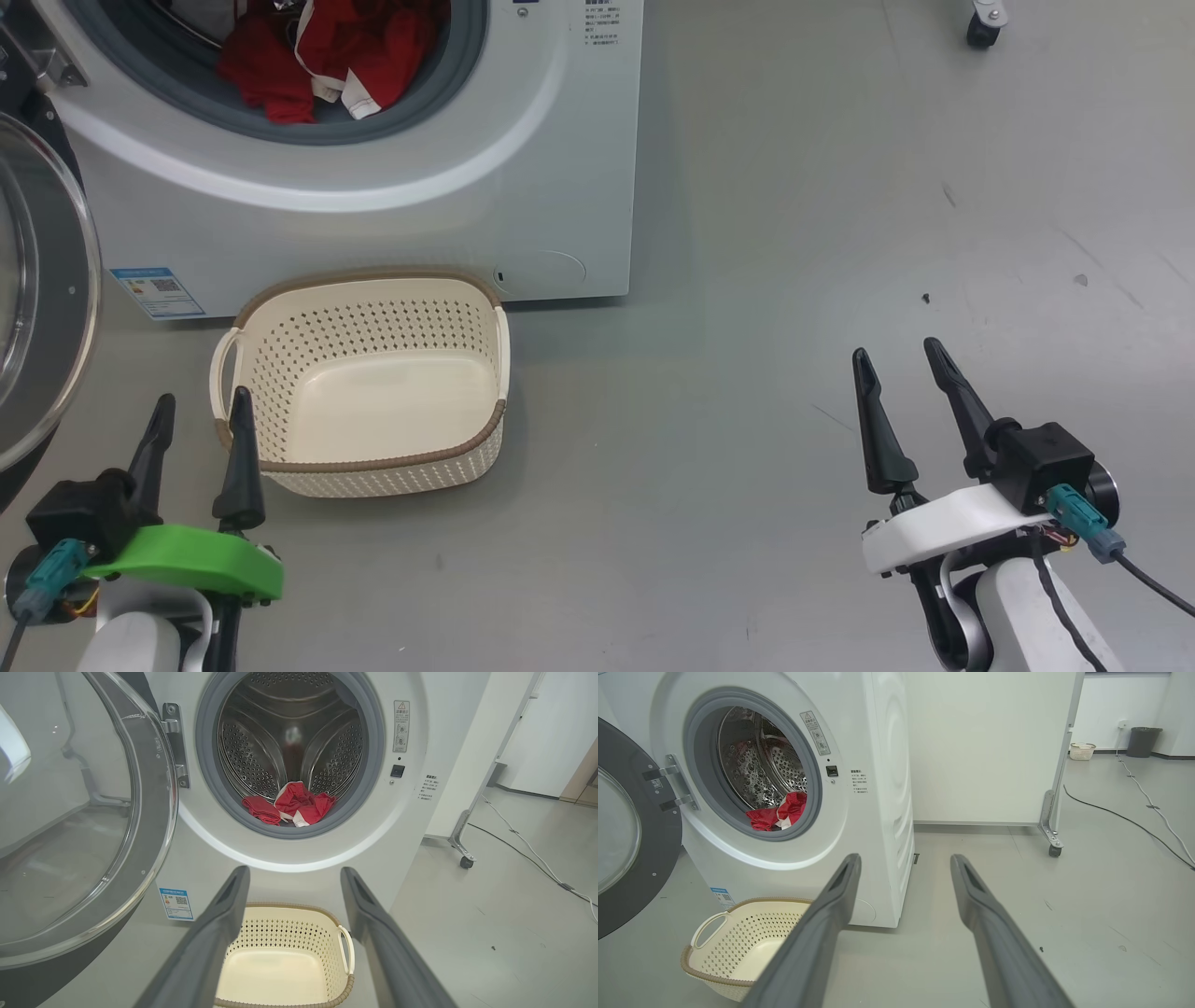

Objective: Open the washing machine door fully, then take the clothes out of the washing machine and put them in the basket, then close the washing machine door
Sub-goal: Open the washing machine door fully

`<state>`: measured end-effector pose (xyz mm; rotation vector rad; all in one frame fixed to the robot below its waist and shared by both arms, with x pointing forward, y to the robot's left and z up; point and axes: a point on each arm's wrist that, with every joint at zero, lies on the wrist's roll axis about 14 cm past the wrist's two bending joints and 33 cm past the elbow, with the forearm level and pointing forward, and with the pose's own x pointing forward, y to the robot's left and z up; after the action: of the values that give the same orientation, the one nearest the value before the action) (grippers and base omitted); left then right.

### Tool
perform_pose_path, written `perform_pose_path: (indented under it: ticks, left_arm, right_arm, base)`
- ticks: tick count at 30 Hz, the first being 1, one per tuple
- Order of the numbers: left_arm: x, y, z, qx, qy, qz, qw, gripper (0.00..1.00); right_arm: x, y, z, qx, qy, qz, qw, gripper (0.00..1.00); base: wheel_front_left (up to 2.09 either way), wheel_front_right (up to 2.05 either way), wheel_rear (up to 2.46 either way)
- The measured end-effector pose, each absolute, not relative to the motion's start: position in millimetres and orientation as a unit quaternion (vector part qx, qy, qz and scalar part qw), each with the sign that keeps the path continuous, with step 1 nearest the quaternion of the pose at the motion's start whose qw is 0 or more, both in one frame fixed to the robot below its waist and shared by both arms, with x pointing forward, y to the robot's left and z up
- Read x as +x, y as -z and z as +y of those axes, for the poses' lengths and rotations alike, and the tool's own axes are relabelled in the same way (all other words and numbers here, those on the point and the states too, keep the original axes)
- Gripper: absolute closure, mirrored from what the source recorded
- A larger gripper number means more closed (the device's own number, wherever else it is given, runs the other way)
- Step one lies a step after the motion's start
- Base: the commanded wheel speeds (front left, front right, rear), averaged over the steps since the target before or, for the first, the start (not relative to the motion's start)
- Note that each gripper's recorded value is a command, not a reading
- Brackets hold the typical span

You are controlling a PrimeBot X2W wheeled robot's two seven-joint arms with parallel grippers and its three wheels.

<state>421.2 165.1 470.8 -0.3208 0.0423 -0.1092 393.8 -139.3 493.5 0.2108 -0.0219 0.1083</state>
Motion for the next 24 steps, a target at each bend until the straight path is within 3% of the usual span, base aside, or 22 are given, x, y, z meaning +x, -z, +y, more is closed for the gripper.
perform_pose_path:
  ticks: [24]
  left_arm:
    - [420.6,-476.6,165.9,-0.158,0.053,0.011,0.986,0.00]
  right_arm:
    - [392.8,-492.1,-136.7,0.106,-0.058,-0.009,0.993,0.00]
  base:
    - [0.00,0.00,0.00]
